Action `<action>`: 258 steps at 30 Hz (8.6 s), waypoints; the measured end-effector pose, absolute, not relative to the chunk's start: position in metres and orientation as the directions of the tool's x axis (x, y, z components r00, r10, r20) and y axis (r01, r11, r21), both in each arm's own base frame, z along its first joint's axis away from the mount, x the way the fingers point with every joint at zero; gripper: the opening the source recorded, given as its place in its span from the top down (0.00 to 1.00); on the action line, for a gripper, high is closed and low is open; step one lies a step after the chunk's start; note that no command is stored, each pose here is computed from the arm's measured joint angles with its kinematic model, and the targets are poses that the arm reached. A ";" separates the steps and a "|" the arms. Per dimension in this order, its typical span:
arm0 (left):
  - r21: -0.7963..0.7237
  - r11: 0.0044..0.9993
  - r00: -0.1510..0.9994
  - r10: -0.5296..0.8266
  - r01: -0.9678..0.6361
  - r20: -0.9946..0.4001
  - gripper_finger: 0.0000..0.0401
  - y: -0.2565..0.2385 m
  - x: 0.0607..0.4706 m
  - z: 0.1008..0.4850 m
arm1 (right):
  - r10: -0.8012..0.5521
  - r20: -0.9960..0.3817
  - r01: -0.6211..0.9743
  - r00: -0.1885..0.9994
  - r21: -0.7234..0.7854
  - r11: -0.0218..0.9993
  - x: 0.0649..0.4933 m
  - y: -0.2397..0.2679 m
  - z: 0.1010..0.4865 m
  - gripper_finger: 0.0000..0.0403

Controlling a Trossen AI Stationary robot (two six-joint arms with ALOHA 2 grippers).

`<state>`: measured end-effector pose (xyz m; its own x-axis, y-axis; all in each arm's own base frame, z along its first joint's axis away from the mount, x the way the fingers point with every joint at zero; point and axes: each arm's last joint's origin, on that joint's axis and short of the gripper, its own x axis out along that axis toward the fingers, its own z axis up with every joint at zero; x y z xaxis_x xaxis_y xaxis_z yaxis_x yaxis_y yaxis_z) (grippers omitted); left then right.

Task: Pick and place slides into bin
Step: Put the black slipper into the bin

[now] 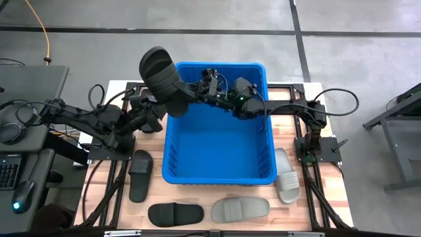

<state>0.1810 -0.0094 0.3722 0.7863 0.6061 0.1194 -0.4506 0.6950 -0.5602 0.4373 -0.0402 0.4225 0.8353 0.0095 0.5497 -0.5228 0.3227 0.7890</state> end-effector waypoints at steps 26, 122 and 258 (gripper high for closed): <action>-0.830 0.529 0.978 0.194 -0.174 -0.081 0.87 -0.009 0.111 0.359 | 0.390 0.392 -0.534 0.833 0.752 0.386 0.417 -0.112 0.421 0.64; -0.892 0.406 0.940 0.338 -0.198 -0.055 0.60 0.000 0.081 0.360 | -0.032 -0.272 0.224 0.962 0.714 0.664 0.327 -0.120 0.435 0.98; -0.781 0.609 0.862 0.463 -0.140 0.206 0.60 0.007 0.059 0.386 | -0.113 -0.978 0.984 0.175 0.170 0.053 0.366 -0.211 0.201 0.69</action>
